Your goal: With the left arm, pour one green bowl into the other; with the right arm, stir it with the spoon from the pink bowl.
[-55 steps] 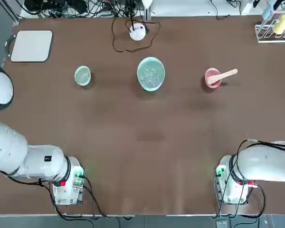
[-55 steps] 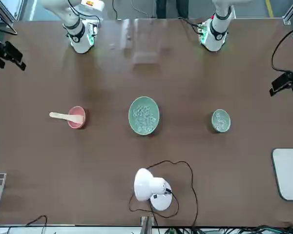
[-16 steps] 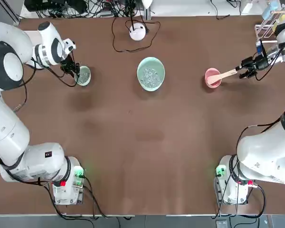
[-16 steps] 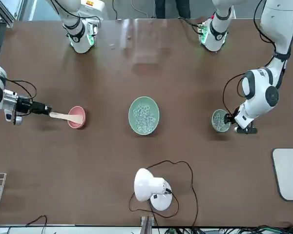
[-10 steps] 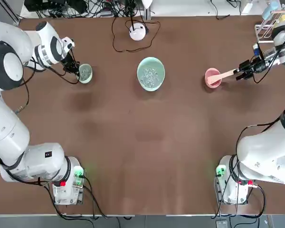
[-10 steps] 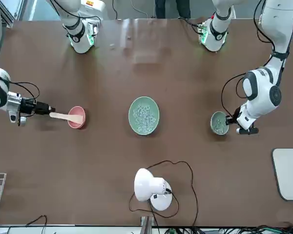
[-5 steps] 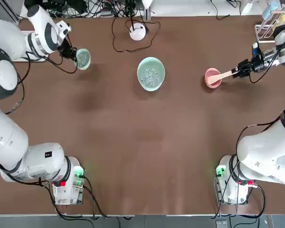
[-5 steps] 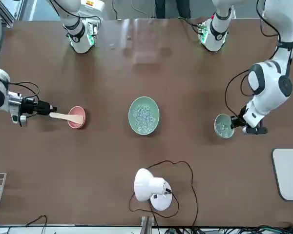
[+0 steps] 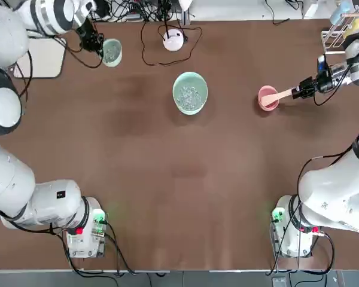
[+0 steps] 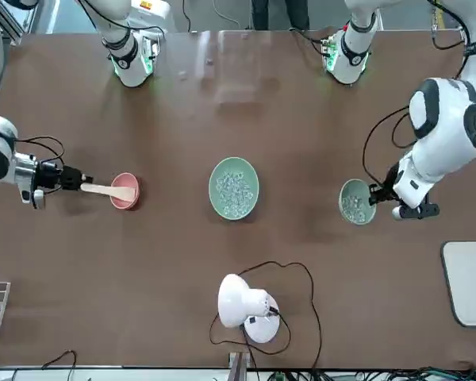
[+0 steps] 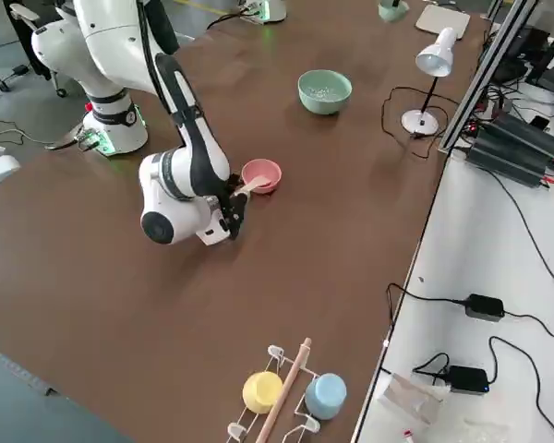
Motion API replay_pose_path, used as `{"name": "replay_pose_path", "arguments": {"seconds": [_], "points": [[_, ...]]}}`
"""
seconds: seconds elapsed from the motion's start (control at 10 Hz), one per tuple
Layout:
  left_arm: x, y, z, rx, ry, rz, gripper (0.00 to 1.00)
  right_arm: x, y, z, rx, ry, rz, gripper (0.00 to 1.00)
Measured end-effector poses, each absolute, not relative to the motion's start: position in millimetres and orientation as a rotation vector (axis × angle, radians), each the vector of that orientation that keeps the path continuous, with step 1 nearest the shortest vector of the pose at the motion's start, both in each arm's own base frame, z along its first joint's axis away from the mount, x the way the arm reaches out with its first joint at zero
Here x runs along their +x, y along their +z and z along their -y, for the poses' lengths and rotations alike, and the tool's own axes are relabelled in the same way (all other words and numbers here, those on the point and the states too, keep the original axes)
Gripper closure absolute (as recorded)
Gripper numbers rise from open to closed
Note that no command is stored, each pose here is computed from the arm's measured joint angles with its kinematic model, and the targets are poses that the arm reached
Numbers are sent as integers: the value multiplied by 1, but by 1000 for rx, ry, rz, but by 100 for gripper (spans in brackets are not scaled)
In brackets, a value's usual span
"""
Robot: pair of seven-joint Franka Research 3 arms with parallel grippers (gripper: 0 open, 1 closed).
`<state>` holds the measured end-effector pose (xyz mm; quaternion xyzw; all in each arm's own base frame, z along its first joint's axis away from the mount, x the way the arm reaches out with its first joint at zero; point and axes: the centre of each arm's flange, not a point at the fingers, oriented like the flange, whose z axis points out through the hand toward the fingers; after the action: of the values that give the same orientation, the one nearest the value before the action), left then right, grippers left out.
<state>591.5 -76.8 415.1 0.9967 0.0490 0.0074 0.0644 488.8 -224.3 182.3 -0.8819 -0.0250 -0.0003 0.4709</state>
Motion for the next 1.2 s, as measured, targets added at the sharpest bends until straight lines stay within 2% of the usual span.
{"name": "replay_pose_path", "arguments": {"seconds": [0.2, 0.4, 0.9, 1.2], "points": [[596, 441, 115, 3076, -18, -238, 96, 483, 176, 230, -2146, -14, 81, 56], [591, 454, 179, 3143, 5, -403, 96, 478, 171, 235, -2126, -21, 90, 67], [562, 457, 318, 3234, 72, -718, 96, 477, 171, 234, -2097, -28, 93, 63], [537, 437, 396, 3296, 241, -828, 96, 480, 175, 232, -2057, -61, 69, 64]]}}
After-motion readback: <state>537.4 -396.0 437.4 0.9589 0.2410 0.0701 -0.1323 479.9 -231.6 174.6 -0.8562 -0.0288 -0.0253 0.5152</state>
